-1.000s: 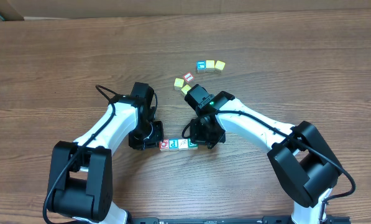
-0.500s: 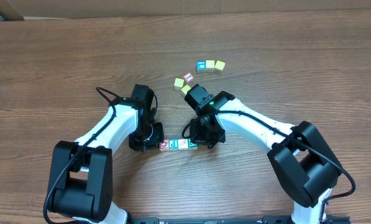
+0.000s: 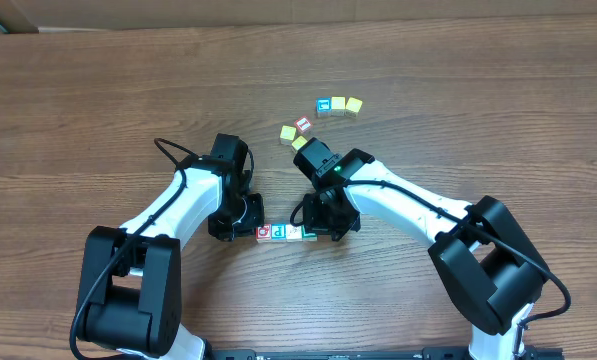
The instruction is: Flip 4 blocks
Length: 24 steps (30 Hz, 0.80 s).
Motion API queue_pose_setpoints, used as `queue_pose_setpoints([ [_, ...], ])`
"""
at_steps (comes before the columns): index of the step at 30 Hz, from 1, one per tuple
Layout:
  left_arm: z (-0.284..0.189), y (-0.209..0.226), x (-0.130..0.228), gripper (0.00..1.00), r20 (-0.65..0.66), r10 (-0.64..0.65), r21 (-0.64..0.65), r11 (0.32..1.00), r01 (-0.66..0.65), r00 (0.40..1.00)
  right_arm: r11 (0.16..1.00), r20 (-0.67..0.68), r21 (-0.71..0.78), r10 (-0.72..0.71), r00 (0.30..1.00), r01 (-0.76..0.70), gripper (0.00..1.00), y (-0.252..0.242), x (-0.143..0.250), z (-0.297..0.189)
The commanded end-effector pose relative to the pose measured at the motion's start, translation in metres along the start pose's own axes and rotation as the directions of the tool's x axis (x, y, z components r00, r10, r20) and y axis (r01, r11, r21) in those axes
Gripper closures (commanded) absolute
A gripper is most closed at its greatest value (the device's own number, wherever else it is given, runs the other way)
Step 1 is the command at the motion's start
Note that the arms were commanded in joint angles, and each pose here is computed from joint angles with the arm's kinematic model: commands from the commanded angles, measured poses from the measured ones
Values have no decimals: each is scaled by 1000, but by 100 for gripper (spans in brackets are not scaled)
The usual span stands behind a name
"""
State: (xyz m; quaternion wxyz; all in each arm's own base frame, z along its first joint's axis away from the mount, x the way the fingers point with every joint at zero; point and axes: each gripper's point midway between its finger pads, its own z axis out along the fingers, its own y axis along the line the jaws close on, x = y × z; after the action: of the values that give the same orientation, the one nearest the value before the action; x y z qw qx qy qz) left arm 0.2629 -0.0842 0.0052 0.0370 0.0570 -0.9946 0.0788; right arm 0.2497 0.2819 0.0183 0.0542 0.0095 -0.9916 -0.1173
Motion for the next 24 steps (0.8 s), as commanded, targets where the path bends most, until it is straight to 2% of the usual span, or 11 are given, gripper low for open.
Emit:
queue_pose_setpoints([
  [1,3,-3,5,96,-18,0,7,1000,0,1000,1000,15,-12,-7,1000,7,96,4,1,-5],
  [16,3,-7,-8,96,35,40,23,999,-41,999,998,-13,-25,57,998,-57,96,6,6,-5],
  [24,3,-10,-15,96,67,63,33,997,-65,996,982,-23,-18,185,982,-186,96,5,8,-5],
])
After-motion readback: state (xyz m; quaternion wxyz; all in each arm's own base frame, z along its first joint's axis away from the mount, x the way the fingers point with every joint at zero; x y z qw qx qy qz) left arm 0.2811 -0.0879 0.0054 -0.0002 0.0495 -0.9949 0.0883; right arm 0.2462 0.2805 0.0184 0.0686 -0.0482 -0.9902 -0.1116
